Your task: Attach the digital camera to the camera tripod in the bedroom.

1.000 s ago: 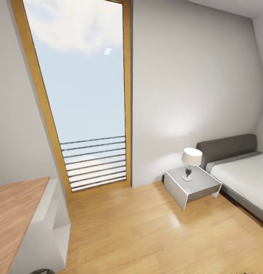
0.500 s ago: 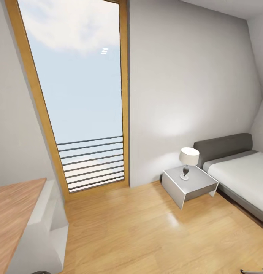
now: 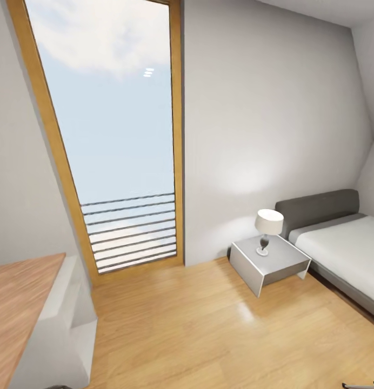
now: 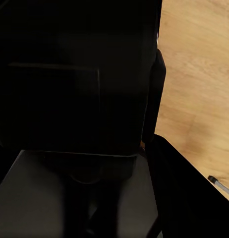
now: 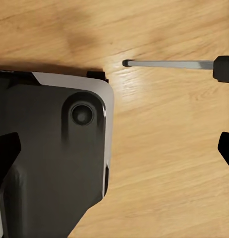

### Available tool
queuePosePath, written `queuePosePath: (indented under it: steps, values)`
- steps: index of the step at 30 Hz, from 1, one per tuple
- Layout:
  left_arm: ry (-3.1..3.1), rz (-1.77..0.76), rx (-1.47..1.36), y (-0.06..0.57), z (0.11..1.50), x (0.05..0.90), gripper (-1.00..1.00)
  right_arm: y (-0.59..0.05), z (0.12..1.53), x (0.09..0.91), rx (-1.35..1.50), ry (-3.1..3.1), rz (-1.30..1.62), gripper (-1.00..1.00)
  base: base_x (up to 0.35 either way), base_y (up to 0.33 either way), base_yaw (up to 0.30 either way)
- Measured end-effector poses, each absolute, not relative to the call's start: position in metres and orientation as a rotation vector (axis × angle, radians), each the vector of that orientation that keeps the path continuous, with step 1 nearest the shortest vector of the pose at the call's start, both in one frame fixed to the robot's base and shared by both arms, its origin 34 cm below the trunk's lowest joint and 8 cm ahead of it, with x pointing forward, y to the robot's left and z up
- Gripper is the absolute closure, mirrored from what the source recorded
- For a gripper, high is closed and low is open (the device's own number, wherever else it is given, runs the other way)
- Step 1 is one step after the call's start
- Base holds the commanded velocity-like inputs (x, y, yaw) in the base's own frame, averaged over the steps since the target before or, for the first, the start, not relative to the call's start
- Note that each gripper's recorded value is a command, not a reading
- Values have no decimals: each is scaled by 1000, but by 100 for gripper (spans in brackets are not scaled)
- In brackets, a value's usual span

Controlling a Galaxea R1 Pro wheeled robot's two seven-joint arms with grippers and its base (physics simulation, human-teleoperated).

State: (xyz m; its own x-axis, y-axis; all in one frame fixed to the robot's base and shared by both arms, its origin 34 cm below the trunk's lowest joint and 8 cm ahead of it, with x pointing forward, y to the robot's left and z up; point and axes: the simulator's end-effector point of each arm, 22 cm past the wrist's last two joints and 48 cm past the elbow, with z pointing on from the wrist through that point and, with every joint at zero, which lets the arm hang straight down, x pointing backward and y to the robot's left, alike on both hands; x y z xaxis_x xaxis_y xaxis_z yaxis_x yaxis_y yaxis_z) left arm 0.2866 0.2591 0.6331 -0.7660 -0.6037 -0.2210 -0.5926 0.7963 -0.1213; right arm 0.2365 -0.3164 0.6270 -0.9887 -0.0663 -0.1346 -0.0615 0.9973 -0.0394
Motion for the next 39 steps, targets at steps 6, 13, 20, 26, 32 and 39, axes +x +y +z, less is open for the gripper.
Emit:
queuePosePath:
  steps: [6,13,20,26,32,39]
  values:
    - [2737,-63,-928,260,633,286,100,-316,627,236,-97,3003,-53,-100,263,0,0]
    - [2737,-63,-927,260,633,286,100,-317,627,236,-96,3003,-53,-100,313,0,0]
    - [2737,-63,-927,260,633,286,100,-317,627,236,-96,3003,-55,-100,322,22,0]
    - [2738,-63,-926,260,633,286,100,-318,627,236,-96,3003,-57,-100,322,67,0]
    - [2738,-64,-926,260,633,286,100,-318,627,237,-95,3003,-57,-100,322,72,0]
    - [2740,-66,-925,258,633,286,100,-317,627,236,-98,3003,-53,-100,92,21,0]
